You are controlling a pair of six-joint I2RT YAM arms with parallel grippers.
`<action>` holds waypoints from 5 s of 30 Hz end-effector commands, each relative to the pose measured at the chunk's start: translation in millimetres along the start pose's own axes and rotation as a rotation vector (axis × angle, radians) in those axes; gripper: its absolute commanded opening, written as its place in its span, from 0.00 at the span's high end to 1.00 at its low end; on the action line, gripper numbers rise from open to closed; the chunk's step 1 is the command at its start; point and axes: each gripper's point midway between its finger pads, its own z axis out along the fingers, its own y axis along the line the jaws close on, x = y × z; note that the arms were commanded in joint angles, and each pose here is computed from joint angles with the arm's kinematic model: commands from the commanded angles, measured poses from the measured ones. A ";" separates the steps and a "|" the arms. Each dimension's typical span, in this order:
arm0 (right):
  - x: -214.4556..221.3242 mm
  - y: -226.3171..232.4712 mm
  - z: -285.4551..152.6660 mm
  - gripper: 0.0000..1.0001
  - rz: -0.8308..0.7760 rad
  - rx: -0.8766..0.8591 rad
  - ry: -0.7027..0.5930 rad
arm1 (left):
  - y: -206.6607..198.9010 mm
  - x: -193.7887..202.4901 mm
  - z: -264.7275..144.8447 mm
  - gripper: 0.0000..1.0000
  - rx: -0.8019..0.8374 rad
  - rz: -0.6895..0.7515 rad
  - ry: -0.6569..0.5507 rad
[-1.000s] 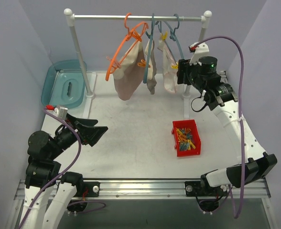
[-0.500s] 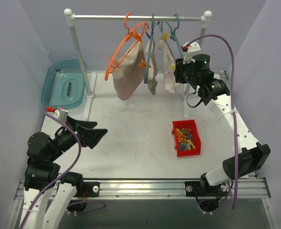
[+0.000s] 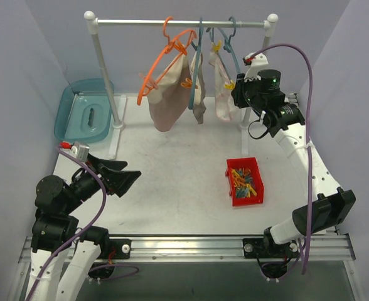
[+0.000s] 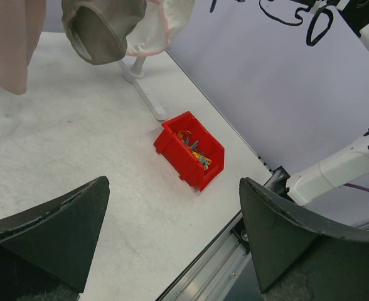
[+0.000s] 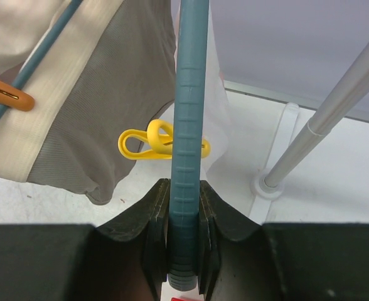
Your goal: Remove the underwear clipped to the hanger
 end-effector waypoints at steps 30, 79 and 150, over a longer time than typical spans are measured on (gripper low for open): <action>-124.6 3.0 -94.0 1.00 0.084 -0.014 -0.578 | 2.8 -16.9 16.6 0.06 0.007 0.004 -0.021; 118.7 28.7 -310.5 1.00 0.300 -0.081 -0.303 | -87.7 35.4 214.7 0.06 -0.141 0.078 0.129; 155.3 116.1 -145.4 1.00 0.367 -0.292 -0.077 | 26.0 65.3 68.1 0.06 -0.472 -0.062 0.016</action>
